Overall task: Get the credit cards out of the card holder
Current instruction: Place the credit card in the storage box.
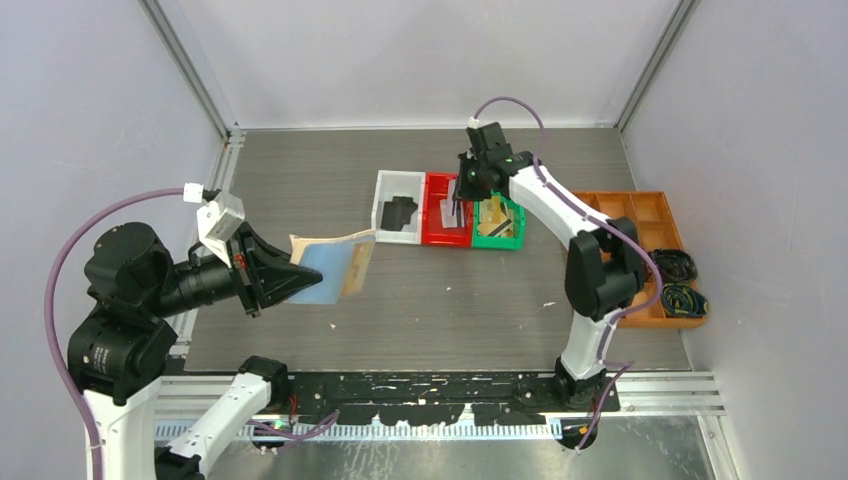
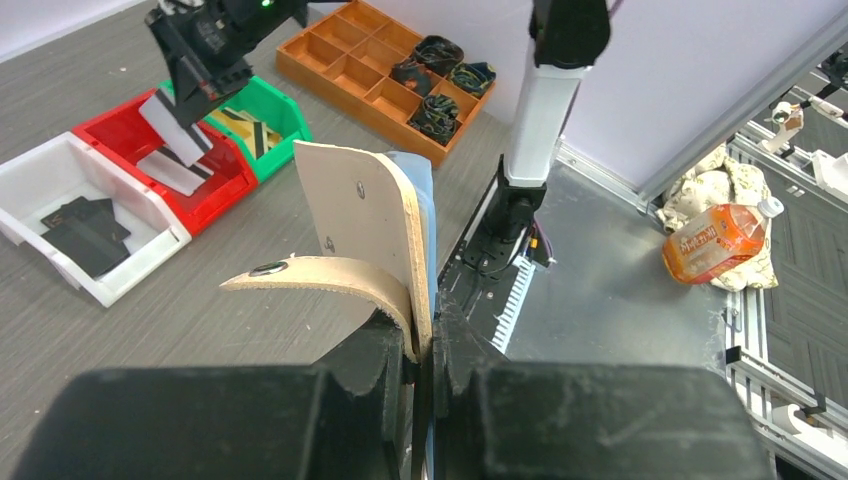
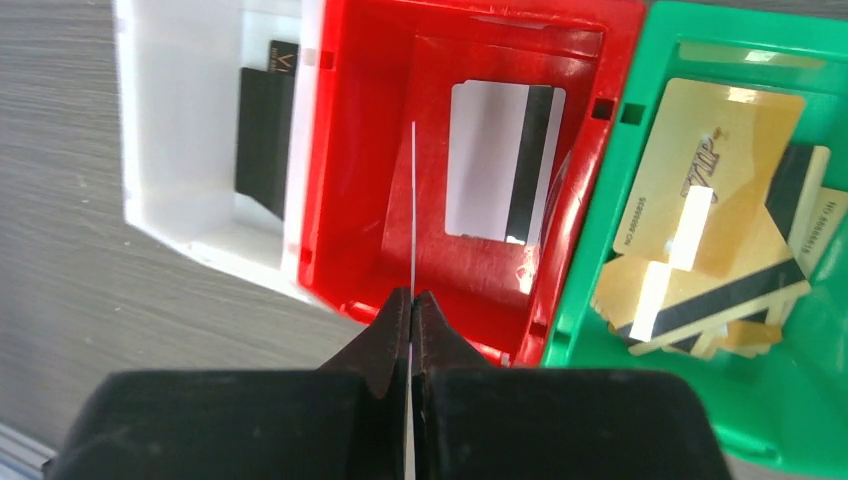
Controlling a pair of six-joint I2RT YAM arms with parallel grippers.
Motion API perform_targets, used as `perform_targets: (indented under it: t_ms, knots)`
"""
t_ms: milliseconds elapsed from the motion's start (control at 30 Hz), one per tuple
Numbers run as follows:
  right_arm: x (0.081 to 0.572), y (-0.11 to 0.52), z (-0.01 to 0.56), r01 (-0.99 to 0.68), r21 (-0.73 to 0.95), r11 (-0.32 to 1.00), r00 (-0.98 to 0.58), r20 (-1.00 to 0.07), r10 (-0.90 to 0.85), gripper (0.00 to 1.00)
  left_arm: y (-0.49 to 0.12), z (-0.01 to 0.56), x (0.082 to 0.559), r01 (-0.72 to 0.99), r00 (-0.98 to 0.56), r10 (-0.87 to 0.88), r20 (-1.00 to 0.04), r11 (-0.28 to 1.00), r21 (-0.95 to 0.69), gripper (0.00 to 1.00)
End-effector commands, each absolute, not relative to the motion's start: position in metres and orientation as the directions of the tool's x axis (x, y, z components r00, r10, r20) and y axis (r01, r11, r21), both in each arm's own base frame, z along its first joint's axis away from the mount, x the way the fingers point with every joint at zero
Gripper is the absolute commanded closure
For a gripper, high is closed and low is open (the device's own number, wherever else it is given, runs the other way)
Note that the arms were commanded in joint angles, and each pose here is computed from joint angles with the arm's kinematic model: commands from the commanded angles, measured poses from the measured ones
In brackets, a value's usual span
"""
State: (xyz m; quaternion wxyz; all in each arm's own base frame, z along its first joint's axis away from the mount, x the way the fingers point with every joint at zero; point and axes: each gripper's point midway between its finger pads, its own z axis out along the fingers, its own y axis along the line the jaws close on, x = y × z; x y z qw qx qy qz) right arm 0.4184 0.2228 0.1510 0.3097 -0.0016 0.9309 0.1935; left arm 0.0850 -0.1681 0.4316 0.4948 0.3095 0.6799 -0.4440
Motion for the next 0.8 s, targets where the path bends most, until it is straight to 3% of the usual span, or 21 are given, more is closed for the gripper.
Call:
perform_targets:
  t_ms: [0,267,533,600,767]
  knots:
    - [0.435,0.234,0.149,-0.171,0.346,0.922,-0.805,-0.589,0.072,0.99,-0.17,0.446,0.08,0.887,-0.262,-0.042,-0.964,0.382,-0.258,1.0]
    - [0.448,0.24,0.122,-0.178,0.325,0.929,-0.827,-0.562,0.038,0.97,-0.171,0.446,0.079,0.889,-0.268,-0.043,-0.962,0.374,-0.264,1.0]
    - [0.444,0.22,0.161,-0.145,0.263,0.954,-0.757,-0.65,0.064,0.52,-0.172,0.448,0.078,0.892,-0.27,-0.045,-0.962,0.364,-0.268,1.0]
    - [0.441,0.222,0.182,-0.165,0.276,0.947,-0.726,-0.684,0.073,0.47,-0.172,0.448,0.078,0.893,-0.27,-0.045,-0.962,0.362,-0.268,1.0]
    - [0.424,0.222,0.246,-0.214,0.309,0.927,-0.638,-0.763,0.107,0.46,-0.172,0.449,0.077,0.894,-0.272,-0.046,-0.961,0.358,-0.27,1.0]
